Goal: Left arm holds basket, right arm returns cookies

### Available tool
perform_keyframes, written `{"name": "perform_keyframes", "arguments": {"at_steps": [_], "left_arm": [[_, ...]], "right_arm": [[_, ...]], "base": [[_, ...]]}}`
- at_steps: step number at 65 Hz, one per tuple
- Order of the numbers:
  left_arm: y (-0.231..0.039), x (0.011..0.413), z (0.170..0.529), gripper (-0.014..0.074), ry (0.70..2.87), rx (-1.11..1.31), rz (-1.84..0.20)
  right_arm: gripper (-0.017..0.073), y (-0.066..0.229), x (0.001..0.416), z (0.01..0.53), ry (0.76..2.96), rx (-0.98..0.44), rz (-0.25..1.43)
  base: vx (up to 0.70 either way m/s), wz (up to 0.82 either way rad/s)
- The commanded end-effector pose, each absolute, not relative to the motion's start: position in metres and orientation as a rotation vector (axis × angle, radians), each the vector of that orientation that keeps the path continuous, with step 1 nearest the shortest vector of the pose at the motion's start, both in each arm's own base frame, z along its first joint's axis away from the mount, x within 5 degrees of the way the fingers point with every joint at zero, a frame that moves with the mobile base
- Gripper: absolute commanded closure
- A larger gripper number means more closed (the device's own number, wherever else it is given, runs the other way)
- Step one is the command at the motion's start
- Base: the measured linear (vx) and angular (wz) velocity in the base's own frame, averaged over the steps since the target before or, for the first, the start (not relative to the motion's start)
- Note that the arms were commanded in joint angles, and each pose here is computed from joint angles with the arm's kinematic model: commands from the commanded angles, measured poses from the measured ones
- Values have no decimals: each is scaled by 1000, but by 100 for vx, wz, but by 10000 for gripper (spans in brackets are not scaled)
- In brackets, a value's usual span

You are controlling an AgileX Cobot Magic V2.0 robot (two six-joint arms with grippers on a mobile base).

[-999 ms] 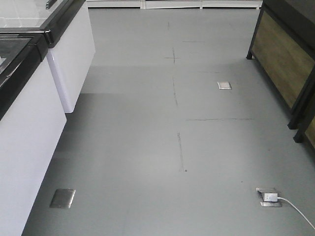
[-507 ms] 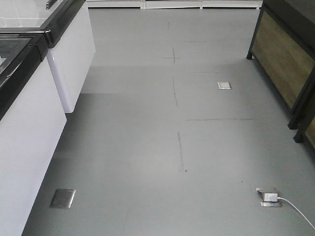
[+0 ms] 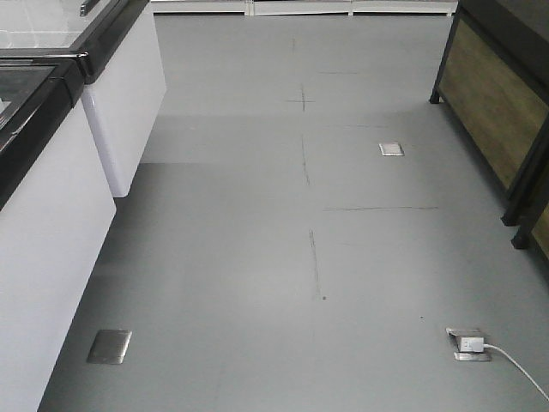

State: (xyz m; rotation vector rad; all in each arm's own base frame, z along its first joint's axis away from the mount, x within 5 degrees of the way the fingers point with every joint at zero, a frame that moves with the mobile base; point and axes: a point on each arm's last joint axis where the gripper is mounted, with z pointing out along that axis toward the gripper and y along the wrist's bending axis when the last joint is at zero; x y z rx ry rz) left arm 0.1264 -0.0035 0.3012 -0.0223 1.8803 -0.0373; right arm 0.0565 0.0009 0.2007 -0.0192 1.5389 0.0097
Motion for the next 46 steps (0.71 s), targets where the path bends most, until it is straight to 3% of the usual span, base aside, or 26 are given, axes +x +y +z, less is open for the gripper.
{"name": "perform_keyframes", "arguments": {"at_steps": [1, 18, 46], "left_arm": [[-4, 129, 320, 321, 1768, -17, -53], [-4, 129, 320, 141, 1766, -7, -45], [-4, 129, 320, 129, 1794, -85, -98]], "right_arm": [[565, 2, 56, 202, 1474, -26, 14], [565, 2, 56, 202, 1474, -26, 14], [565, 2, 56, 202, 1474, -26, 14]], "base": [[0, 0], [0, 0], [0, 0]]}}
